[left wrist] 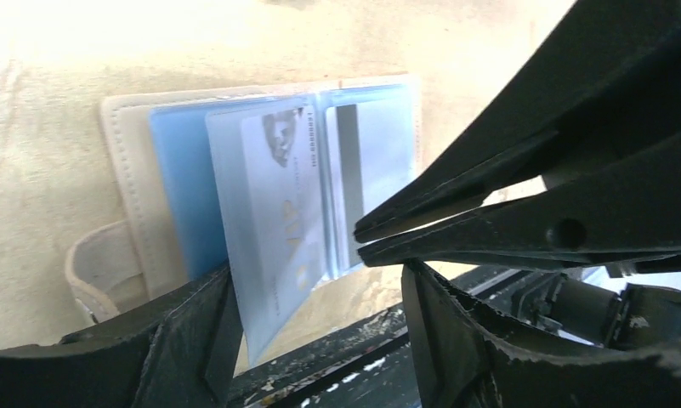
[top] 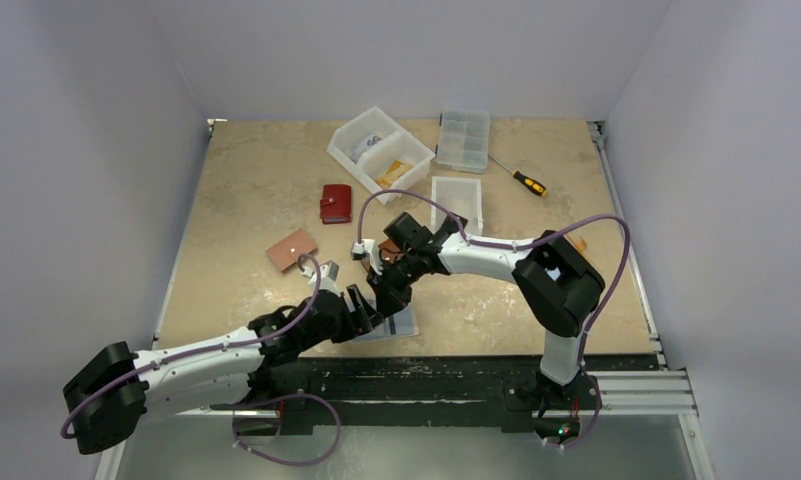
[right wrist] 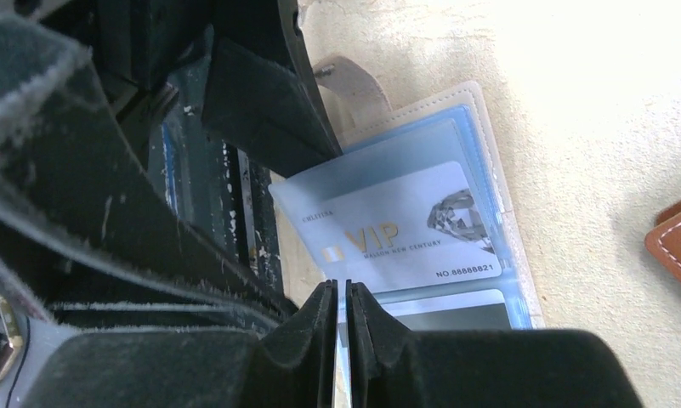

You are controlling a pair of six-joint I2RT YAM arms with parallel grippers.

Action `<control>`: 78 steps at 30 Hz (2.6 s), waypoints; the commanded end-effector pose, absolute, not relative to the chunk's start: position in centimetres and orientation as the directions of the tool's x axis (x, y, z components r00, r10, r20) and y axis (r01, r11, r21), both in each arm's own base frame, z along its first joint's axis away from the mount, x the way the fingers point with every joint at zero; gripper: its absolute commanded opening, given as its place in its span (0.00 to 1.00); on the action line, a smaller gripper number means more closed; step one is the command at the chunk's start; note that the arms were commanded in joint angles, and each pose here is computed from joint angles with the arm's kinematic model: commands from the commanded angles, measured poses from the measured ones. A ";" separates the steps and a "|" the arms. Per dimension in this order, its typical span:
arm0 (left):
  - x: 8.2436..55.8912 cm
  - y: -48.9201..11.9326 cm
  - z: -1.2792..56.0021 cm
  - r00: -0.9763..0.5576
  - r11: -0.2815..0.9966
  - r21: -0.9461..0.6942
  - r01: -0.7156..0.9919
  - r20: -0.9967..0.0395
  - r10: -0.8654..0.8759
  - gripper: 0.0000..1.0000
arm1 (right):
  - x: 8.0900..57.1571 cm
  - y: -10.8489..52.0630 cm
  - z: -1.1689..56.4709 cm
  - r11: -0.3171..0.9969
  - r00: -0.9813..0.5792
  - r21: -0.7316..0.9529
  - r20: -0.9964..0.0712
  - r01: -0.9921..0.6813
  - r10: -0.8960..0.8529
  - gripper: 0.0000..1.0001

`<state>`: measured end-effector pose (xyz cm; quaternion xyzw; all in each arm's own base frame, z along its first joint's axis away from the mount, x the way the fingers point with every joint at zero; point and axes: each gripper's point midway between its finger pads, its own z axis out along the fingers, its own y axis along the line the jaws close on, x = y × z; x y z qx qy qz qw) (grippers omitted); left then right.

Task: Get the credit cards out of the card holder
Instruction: Remove the credit card from the card holder.

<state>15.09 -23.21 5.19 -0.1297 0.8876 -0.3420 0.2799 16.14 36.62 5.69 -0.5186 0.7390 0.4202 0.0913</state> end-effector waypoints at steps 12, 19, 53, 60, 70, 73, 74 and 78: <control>17.3 -22.5 6.5 -0.748 0.774 -0.631 -0.055 -0.488 -0.451 0.39 | 18.0 32.3 11.8 -0.091 -0.205 0.349 -0.721 -0.933 -0.661 0.30; 17.7 -22.3 6.5 -0.734 0.787 -0.615 -0.043 -0.515 -0.442 0.18 | 18.8 29.1 13.9 -0.087 -0.208 0.318 -0.779 -0.944 -0.591 0.42; 18.7 -28.7 10.2 -0.647 0.661 -0.606 0.443 -0.727 -0.232 0.00 | 17.6 25.9 15.2 -0.170 -0.127 0.223 -0.886 -0.960 -0.445 0.75; 18.7 -29.5 10.3 -0.653 0.640 -0.618 0.456 -0.721 -0.231 0.00 | 17.6 25.5 15.0 -0.160 -0.131 0.221 -0.890 -0.962 -0.436 0.76; 18.7 -30.0 10.5 -0.656 0.617 -0.636 0.464 -0.714 -0.243 0.00 | 17.5 25.5 14.2 -0.143 -0.178 0.264 -0.880 -0.954 -0.441 0.77; 18.7 -30.1 10.8 -0.651 0.609 -0.642 0.467 -0.715 -0.255 0.00 | 17.4 25.5 14.0 -0.135 -0.196 0.280 -0.875 -0.950 -0.442 0.79; 18.7 -30.1 10.9 -0.649 0.606 -0.643 0.468 -0.715 -0.258 0.00 | 17.4 25.5 13.9 -0.130 -0.203 0.286 -0.874 -0.949 -0.442 0.79; 18.8 -30.1 11.5 -0.641 0.589 -0.659 0.469 -0.712 -0.286 0.00 | 17.4 25.6 13.8 -0.116 -0.230 0.309 -0.867 -0.944 -0.442 0.83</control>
